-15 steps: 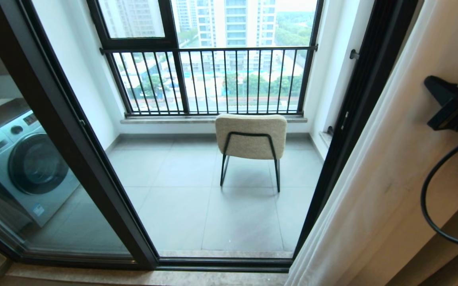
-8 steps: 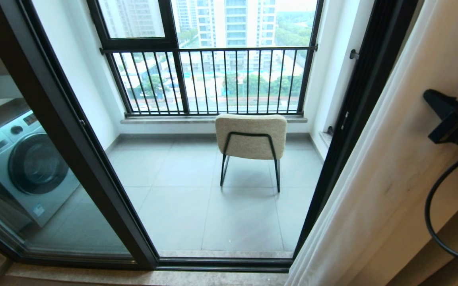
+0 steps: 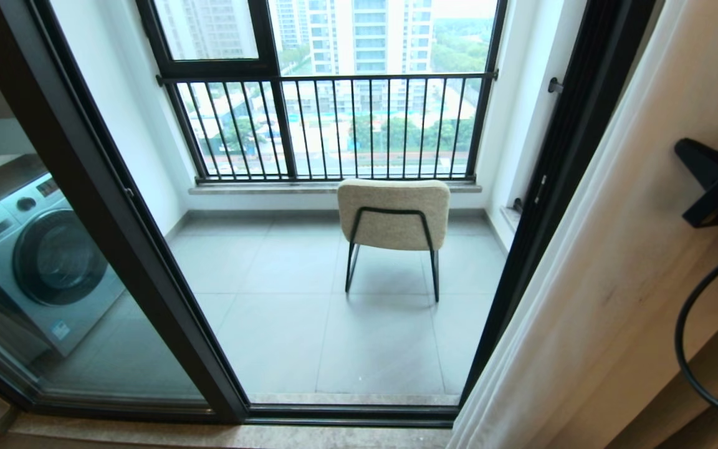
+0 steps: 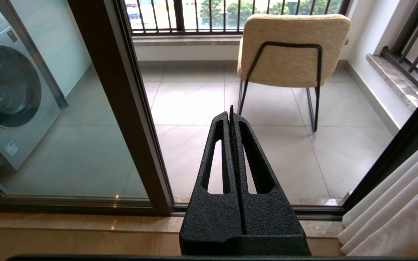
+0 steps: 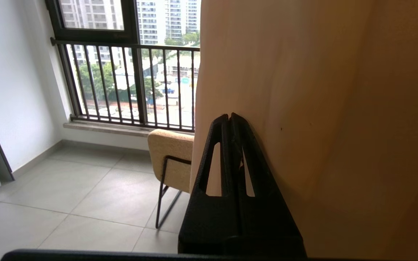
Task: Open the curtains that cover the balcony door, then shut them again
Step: Close the inner curtains on both sides
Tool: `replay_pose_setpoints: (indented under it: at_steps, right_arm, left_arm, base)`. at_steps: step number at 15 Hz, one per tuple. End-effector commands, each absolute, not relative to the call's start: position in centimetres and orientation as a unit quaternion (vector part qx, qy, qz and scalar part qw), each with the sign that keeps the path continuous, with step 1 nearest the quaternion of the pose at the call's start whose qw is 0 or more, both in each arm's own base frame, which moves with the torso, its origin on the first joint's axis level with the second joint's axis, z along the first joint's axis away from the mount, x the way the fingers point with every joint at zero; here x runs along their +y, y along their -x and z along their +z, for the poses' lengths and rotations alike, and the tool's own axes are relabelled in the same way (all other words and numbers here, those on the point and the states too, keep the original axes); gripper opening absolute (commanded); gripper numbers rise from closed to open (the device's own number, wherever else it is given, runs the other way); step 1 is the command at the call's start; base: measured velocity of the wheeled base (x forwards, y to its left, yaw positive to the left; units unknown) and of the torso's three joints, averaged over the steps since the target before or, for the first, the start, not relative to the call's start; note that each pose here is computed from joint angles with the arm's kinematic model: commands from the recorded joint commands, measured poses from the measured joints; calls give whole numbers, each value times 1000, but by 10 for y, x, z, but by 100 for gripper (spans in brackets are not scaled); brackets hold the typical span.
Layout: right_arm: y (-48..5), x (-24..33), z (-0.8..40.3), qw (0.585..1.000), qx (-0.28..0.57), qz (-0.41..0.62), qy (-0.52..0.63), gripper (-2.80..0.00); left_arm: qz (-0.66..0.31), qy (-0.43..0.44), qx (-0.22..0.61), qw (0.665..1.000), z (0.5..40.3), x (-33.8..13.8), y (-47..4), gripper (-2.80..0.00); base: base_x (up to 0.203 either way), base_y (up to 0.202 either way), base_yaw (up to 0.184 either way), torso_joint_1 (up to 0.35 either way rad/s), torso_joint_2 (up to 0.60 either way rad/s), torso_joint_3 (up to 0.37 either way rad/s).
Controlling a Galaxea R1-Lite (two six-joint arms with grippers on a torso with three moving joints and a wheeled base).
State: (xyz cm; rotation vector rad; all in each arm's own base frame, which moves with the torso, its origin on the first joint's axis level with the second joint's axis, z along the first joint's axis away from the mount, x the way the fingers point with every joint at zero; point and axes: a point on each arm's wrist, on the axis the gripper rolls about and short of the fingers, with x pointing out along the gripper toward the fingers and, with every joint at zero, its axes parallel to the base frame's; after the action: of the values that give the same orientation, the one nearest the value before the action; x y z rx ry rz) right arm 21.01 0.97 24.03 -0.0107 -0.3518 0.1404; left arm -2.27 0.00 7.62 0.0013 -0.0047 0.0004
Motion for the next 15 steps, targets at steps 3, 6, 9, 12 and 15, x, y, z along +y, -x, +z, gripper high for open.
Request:
replay_pose_setpoints:
  at_steps: [3,6,9,12,15]
  right_arm:
    - [-203,10,238,982,-176,72,4,0]
    - [-199,10,238,982,-174,73,4,0]
    - [-192,10,229,984,-160,73,5,0]
    - [-174,9,218,987,-145,74,6,0]
    - [-148,8,208,988,-131,77,5,0]
  left_arm:
    - [0,-1,-2,1000,76,0,23,-280]
    - [0,-1,-3,1000,76,0,23,-280]
    - [0,-1,-3,1000,76,0,23,-280]
    - [0,-1,-3,1000,76,0,23,-280]
    - [1,-1,-3,1000,76,0,23,-280]
  base:
    - [0,0,0,0,0,0]
    - [0,0,0,0,0,0]
    - [0,0,0,0,0,0]
    - [0,0,0,0,0,0]
    - [0,0,0,0,0,0]
